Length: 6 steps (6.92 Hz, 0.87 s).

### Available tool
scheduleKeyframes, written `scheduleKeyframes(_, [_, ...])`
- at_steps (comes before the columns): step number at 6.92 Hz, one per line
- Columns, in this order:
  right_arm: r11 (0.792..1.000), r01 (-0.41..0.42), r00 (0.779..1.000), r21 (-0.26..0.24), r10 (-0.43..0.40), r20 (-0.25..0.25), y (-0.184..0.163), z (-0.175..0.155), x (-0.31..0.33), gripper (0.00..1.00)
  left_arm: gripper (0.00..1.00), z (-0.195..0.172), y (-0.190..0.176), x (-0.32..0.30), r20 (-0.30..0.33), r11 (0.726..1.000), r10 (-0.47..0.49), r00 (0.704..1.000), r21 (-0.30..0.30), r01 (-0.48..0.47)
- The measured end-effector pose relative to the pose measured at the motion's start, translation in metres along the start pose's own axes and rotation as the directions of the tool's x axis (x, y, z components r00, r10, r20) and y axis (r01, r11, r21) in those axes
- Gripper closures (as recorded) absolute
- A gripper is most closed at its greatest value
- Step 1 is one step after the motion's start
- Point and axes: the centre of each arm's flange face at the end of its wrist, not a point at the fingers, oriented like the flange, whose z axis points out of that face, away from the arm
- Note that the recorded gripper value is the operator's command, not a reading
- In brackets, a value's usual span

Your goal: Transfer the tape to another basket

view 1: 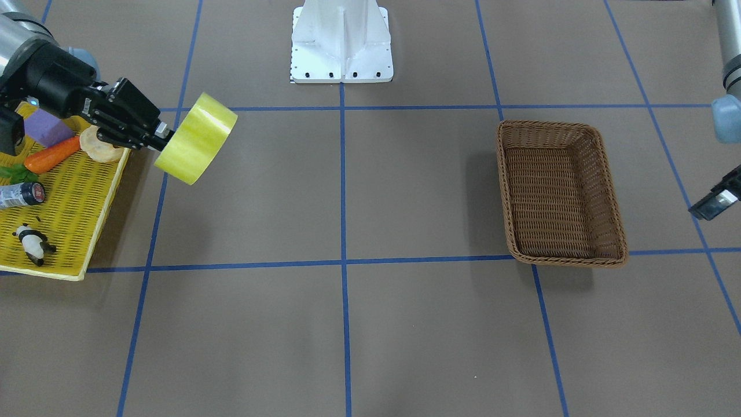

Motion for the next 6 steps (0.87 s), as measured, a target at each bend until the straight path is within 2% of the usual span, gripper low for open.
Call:
scheduleKeyframes(2, [0.991,-0.06,0.996,-0.122,0.067,0.056,0.044,0.035,-0.04,1.0,0.02,0.03,0.046,0.037,0.048,0.975,-0.078,0.996,-0.206,0.086])
scheduleKeyframes(4, [0.97,-0.057,0.992,-0.238,0.082,0.1,0.088,0.068,-0.069,1.0,0.02,0.067,0.106,0.088,0.064,0.933,-0.111,0.992,-0.336,0.126])
scheduleKeyframes(6, [0.949,-0.016,0.98,-0.314,0.077,0.181,0.121,0.078,-0.082,1.0,0.02,0.085,0.161,0.132,0.045,0.894,-0.113,0.993,-0.431,0.121])
